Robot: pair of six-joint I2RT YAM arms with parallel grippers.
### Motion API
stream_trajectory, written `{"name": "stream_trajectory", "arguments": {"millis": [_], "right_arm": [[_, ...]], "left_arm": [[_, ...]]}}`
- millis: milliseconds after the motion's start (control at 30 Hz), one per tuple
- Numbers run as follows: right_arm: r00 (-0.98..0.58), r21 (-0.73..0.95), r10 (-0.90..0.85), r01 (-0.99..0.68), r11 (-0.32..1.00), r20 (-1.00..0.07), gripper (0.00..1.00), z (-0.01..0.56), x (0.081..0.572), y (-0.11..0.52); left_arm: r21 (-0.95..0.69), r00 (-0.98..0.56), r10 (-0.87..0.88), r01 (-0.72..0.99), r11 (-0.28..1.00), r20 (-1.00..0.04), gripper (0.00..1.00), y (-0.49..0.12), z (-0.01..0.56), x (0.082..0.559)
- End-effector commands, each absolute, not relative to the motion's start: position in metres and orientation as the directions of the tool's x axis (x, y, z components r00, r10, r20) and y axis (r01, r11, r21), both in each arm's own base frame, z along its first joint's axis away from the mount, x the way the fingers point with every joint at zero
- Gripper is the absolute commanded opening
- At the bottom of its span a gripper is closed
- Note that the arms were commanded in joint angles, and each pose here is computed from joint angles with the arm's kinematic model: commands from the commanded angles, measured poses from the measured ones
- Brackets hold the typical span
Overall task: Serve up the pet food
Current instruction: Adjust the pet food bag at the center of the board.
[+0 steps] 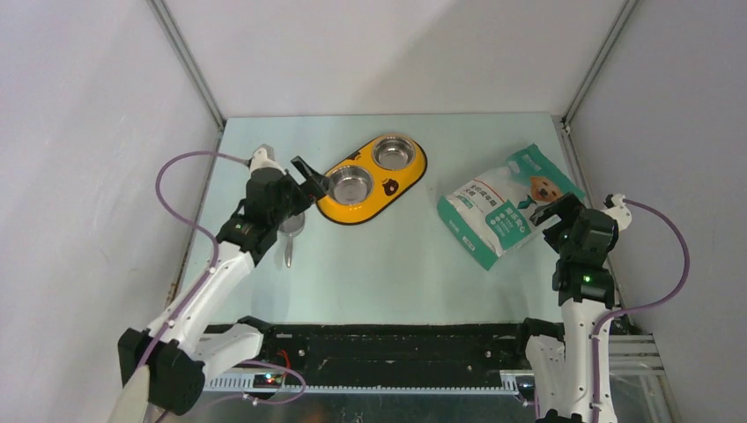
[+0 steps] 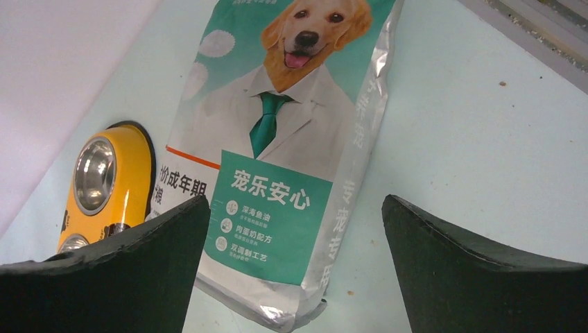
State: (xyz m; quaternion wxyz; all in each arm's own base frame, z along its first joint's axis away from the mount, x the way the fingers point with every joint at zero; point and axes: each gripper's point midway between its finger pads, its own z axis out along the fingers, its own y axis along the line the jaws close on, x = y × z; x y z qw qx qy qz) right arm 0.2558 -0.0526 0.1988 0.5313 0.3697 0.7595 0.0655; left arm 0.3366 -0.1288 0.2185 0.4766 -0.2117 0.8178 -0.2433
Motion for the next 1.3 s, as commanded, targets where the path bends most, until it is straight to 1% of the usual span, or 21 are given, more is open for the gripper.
{"name": "stream_trajectory", "arguments": {"millis": [0, 133, 233, 267, 333, 367, 400, 433, 467, 500, 533, 567, 600, 633, 667, 800, 900, 933, 1033, 1200, 1267], "right_arm": [[-0.092, 0.473, 0.585, 0.495, 0.729, -0.806, 1.0, 0.223, 0.26, -0.066], [-0.021, 0.481, 0.595, 0.567, 0.669, -0.803, 1.0, 0.228, 0.257, -0.085], [-0.068, 0.487, 0.621, 0.557, 0.673, -0.781, 1.0, 0.227, 0.268, -0.09], [-0.104, 0.513, 0.645, 0.517, 0.685, -0.757, 1.0, 0.232, 0.274, -0.083], [-0.165, 0.53, 0.701, 0.544, 0.651, -0.693, 1.0, 0.216, 0.287, -0.095], [-0.176, 0.539, 0.708, 0.532, 0.653, -0.684, 1.0, 0.219, 0.294, -0.097], [-0.189, 0.531, 0.729, 0.571, 0.627, -0.658, 1.0, 0.206, 0.299, -0.107], [-0.179, 0.524, 0.73, 0.587, 0.617, -0.659, 1.0, 0.208, 0.304, -0.115], [-0.186, 0.512, 0.737, 0.61, 0.605, -0.65, 1.0, 0.198, 0.312, -0.124], [-0.175, 0.496, 0.727, 0.625, 0.603, -0.664, 1.0, 0.201, 0.317, -0.133], [-0.191, 0.479, 0.73, 0.643, 0.598, -0.656, 1.0, 0.19, 0.326, -0.142], [-0.188, 0.46, 0.711, 0.646, 0.61, -0.678, 1.0, 0.197, 0.334, -0.151], [-0.221, 0.431, 0.72, 0.674, 0.6, -0.658, 1.0, 0.18, 0.341, -0.158], [-0.232, 0.403, 0.702, 0.681, 0.611, -0.673, 1.0, 0.187, 0.346, -0.166], [-0.278, 0.365, 0.701, 0.696, 0.618, -0.657, 1.0, 0.171, 0.352, -0.172], [-0.314, 0.296, 0.679, 0.723, 0.624, -0.664, 1.0, 0.154, 0.374, -0.196], [-0.34, 0.264, 0.687, 0.744, 0.614, -0.642, 1.0, 0.136, 0.381, -0.204], [-0.344, 0.253, 0.69, 0.752, 0.608, -0.637, 1.0, 0.131, 0.381, -0.206], [-0.366, 0.24, 0.711, 0.766, 0.597, -0.601, 1.0, 0.106, 0.384, -0.207], [-0.351, 0.346, 0.771, 0.741, 0.575, -0.53, 1.0, 0.084, 0.405, -0.193], [-0.328, 0.38, 0.778, 0.73, 0.569, -0.535, 1.0, 0.084, 0.416, -0.192]], "left_arm": [[-0.541, -0.445, -0.556, -0.174, 0.823, -0.702, 0.99, -0.108, 0.204, 0.318], [-0.551, -0.492, -0.553, -0.167, 0.818, -0.672, 0.99, -0.118, 0.199, 0.317], [-0.565, -0.544, -0.524, -0.106, 0.818, -0.656, 0.99, -0.142, 0.2, 0.321], [-0.559, -0.575, -0.5, -0.087, 0.825, -0.648, 0.99, -0.155, 0.194, 0.321], [-0.564, -0.616, -0.461, -0.033, 0.825, -0.638, 0.99, -0.179, 0.193, 0.324], [-0.574, -0.623, -0.452, -0.005, 0.819, -0.639, 0.99, -0.19, 0.2, 0.327], [-0.576, -0.655, -0.422, 0.026, 0.817, -0.627, 0.99, -0.208, 0.194, 0.327], [-0.598, -0.675, -0.404, 0.07, 0.798, -0.618, 0.99, -0.223, 0.202, 0.327], [-0.595, -0.707, -0.367, 0.093, 0.798, -0.604, 0.99, -0.24, 0.194, 0.325], [-0.609, -0.717, -0.35, 0.129, 0.783, -0.603, 0.99, -0.254, 0.204, 0.326], [-0.602, -0.748, -0.312, 0.143, 0.785, -0.585, 0.99, -0.27, 0.194, 0.324], [-0.609, -0.765, -0.293, 0.16, 0.777, -0.574, 0.99, -0.283, 0.194, 0.327], [-0.613, -0.778, -0.266, 0.186, 0.768, -0.569, 0.99, -0.297, 0.194, 0.322], [-0.622, -0.791, -0.245, 0.206, 0.756, -0.561, 0.99, -0.311, 0.195, 0.325], [-0.625, -0.8, -0.222, 0.229, 0.747, -0.558, 0.99, -0.324, 0.195, 0.321], [-0.647, -0.815, -0.168, 0.294, 0.704, -0.554, 0.99, -0.373, 0.206, 0.324], [-0.655, -0.837, -0.128, 0.312, 0.688, -0.532, 0.99, -0.404, 0.195, 0.323], [-0.664, -0.833, -0.13, 0.324, 0.673, -0.538, 0.99, -0.413, 0.204, 0.326], [-0.66, -0.85, -0.107, 0.316, 0.681, -0.517, 0.99, -0.431, 0.189, 0.328], [-0.627, -0.851, -0.1, 0.295, 0.721, -0.516, 0.99, -0.441, 0.173, 0.34], [-0.614, -0.852, -0.102, 0.281, 0.737, -0.514, 0.99, -0.441, 0.164, 0.343]]}}
